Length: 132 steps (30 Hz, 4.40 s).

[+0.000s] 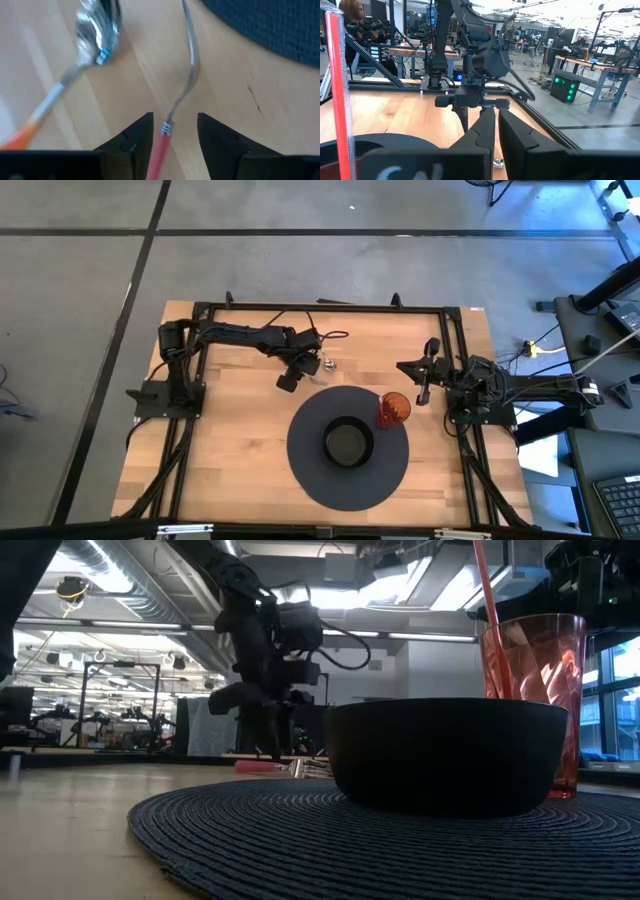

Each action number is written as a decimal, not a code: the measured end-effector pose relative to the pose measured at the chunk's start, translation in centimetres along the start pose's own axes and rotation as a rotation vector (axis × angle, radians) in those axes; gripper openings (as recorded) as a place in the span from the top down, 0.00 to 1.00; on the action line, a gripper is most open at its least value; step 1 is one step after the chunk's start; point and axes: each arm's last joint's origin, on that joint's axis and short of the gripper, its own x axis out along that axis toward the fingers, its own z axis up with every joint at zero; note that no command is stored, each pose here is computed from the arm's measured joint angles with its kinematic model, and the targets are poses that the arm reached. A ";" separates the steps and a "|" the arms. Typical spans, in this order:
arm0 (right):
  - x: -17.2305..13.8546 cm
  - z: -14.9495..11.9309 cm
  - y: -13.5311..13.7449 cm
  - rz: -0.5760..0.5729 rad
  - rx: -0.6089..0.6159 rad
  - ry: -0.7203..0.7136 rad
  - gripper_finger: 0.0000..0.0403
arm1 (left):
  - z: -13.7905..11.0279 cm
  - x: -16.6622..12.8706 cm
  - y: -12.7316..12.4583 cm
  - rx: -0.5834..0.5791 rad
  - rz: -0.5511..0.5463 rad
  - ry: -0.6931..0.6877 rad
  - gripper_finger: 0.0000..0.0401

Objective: Pick & Place Utensil
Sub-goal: Put the pink fork into the black bowl on the black placemat

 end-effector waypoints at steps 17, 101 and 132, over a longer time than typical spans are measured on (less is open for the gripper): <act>0.0 0.0 0.0 0.000 0.000 0.000 0.94 | -2.0 2.5 1.4 -0.075 -0.076 0.038 0.72; 0.0 0.0 0.0 0.000 0.030 -0.001 0.94 | 12.3 -6.6 -16.8 0.791 0.987 0.114 0.93; 0.0 0.2 0.0 -0.002 0.036 -0.016 0.94 | 3.9 -3.8 -17.3 0.929 1.228 -0.196 0.93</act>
